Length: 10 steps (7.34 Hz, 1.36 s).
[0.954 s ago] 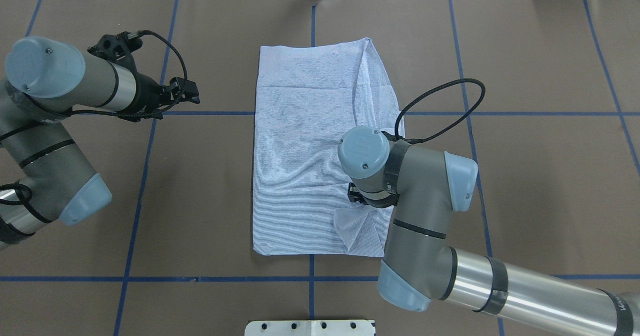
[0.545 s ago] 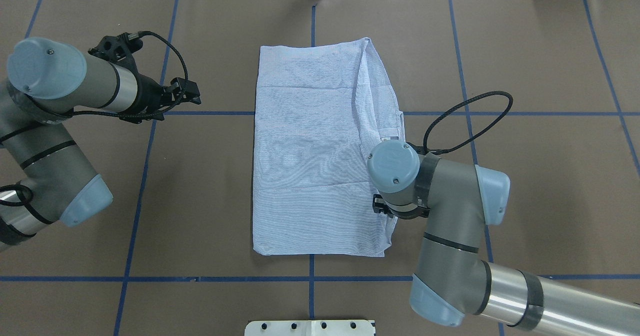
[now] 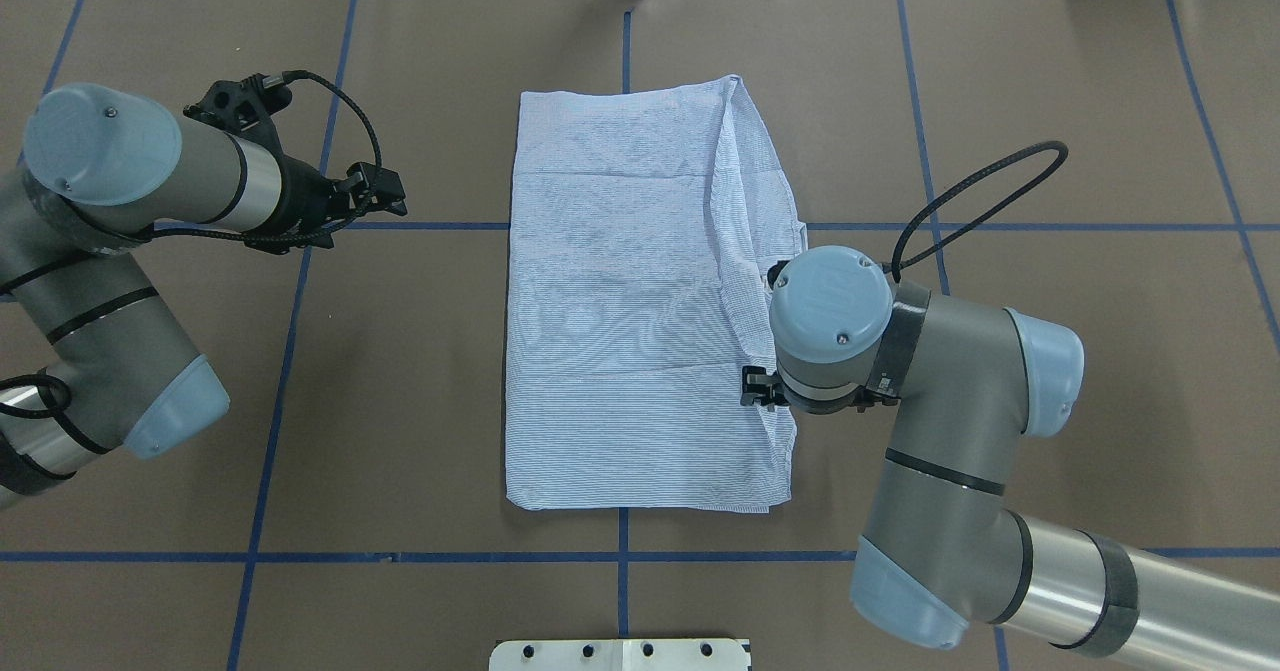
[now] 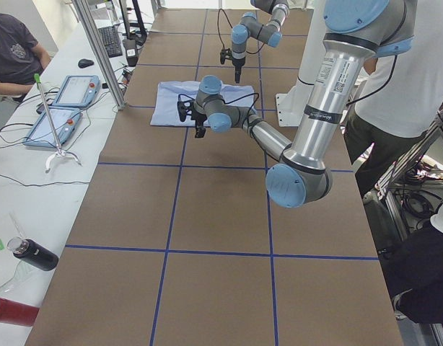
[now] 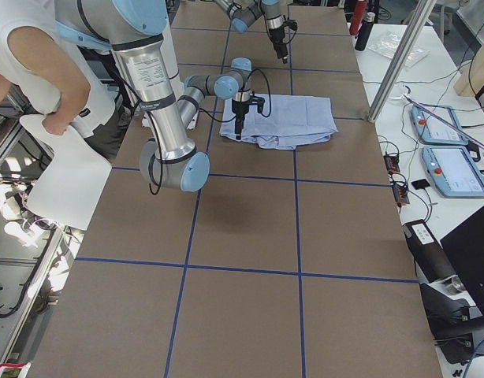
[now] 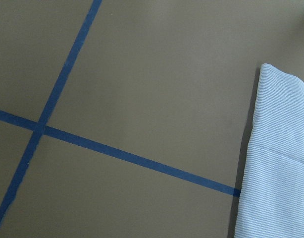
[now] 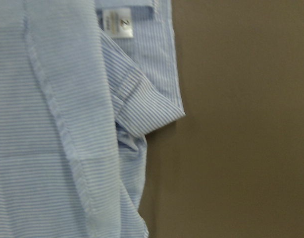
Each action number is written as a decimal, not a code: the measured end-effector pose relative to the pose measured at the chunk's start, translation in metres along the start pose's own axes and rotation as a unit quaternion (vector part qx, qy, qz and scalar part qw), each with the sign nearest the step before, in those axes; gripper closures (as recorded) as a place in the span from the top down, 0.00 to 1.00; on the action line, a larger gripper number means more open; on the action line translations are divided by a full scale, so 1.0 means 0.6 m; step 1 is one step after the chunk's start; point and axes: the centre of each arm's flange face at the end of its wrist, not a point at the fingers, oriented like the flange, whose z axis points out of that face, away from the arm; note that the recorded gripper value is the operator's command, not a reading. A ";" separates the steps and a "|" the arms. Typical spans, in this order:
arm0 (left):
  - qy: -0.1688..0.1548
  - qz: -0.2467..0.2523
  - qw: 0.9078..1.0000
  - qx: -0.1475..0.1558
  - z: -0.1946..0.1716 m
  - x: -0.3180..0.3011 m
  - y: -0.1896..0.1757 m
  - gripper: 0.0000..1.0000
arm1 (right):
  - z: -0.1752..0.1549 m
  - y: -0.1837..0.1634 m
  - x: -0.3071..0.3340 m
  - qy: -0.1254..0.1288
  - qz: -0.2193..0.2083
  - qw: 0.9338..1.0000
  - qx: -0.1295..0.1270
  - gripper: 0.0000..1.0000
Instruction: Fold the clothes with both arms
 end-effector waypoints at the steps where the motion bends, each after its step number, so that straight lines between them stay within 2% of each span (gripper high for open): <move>1: 0.000 0.000 1.000 0.000 0.001 0.000 0.000 1.00 | 0.001 -0.022 -0.010 -0.021 -0.022 0.999 0.014 1.00; 3: -0.002 0.000 1.000 0.000 0.004 -0.003 -0.001 1.00 | 0.031 -0.046 -0.027 -0.042 -0.052 0.997 0.029 1.00; 6: -0.001 -0.001 1.000 -0.001 0.004 -0.002 -0.001 1.00 | 0.087 -0.058 -0.024 -0.021 -0.058 0.998 0.022 1.00; 10: -0.001 -0.001 1.000 -0.002 0.006 -0.001 0.002 1.00 | 0.105 -0.123 0.028 0.004 -0.036 0.999 0.023 1.00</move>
